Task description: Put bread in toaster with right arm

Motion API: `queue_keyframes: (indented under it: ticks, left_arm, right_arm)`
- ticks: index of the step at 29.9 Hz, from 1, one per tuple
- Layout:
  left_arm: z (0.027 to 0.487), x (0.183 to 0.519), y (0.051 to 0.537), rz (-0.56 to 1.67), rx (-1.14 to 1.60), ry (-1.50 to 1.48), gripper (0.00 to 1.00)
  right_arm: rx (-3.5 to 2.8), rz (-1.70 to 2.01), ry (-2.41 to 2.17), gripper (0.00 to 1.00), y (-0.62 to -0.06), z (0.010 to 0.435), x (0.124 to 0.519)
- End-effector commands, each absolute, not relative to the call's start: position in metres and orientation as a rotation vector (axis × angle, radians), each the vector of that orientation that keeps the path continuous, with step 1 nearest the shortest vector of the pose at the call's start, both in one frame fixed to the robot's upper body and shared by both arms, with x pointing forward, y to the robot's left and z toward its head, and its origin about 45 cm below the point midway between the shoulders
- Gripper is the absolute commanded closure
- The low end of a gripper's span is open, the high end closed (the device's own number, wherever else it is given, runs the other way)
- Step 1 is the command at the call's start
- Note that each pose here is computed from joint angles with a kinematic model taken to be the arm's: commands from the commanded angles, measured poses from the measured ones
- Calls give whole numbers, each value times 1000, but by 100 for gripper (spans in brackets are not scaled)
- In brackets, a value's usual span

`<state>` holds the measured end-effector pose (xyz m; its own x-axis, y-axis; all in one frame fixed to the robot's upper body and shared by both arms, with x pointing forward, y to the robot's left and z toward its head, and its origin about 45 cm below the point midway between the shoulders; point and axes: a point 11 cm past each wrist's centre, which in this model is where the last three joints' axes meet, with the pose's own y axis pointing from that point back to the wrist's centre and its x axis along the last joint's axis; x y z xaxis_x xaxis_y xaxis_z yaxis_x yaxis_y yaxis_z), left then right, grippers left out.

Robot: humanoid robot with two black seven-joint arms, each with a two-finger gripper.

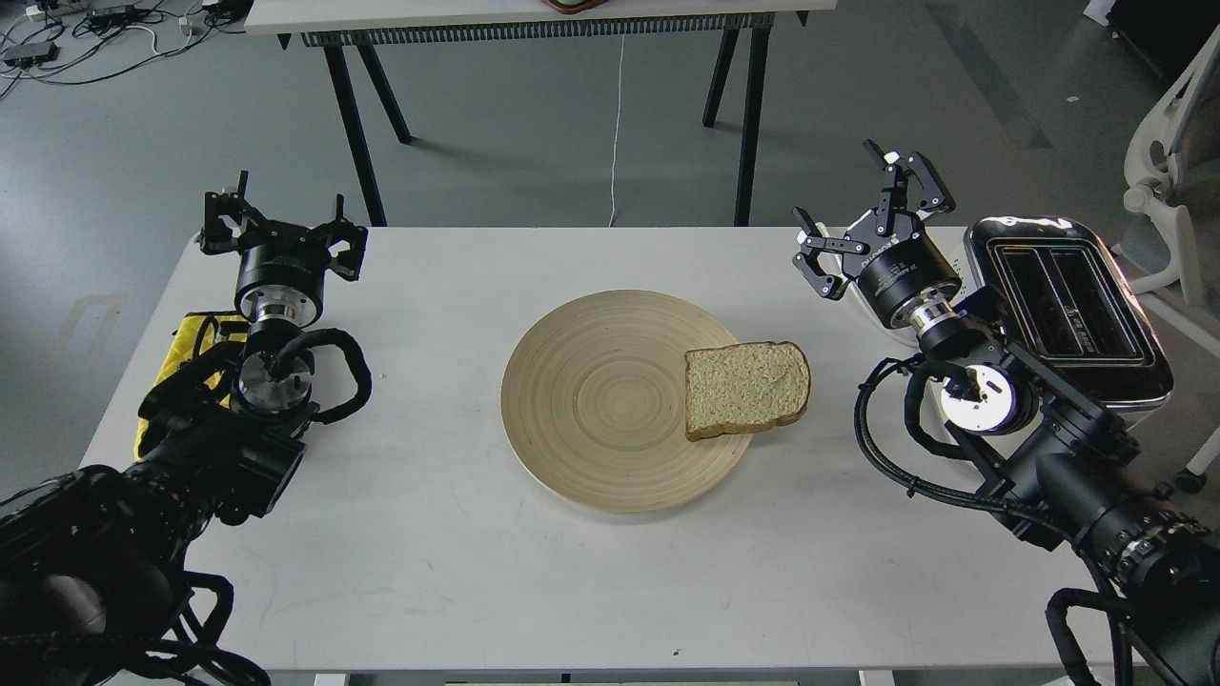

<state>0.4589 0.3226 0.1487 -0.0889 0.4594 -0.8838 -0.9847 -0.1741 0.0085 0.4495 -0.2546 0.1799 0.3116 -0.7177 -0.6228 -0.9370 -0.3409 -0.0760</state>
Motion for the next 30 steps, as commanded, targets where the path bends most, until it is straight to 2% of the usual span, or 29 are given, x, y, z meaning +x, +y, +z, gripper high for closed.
queue_keyframes:
  ticks: [1, 8, 13, 20, 25, 30]
  left_arm:
    - [148, 459, 322, 1557, -929, 793, 0]
    - [149, 459, 323, 1558, -930, 792, 0]
    - [149, 459, 323, 1558, -930, 792, 0]
    - [149, 459, 323, 1558, -930, 792, 0]
    - [149, 459, 323, 1558, -930, 792, 0]
    - [149, 459, 323, 1558, -930, 792, 0]
  right_arm:
    - [-2155, 693, 1467, 0, -255, 180, 449]
    - [-2174, 689, 1455, 0, -250, 182, 450]
    - [-2283, 586, 1432, 0, -239, 208, 465]
    - [-2652, 94, 1740, 0, -193, 222, 479]
    - [-2716, -423, 2048, 0, -207, 205, 471]
    - [-2770, -504, 2087, 0, -221, 185, 448]
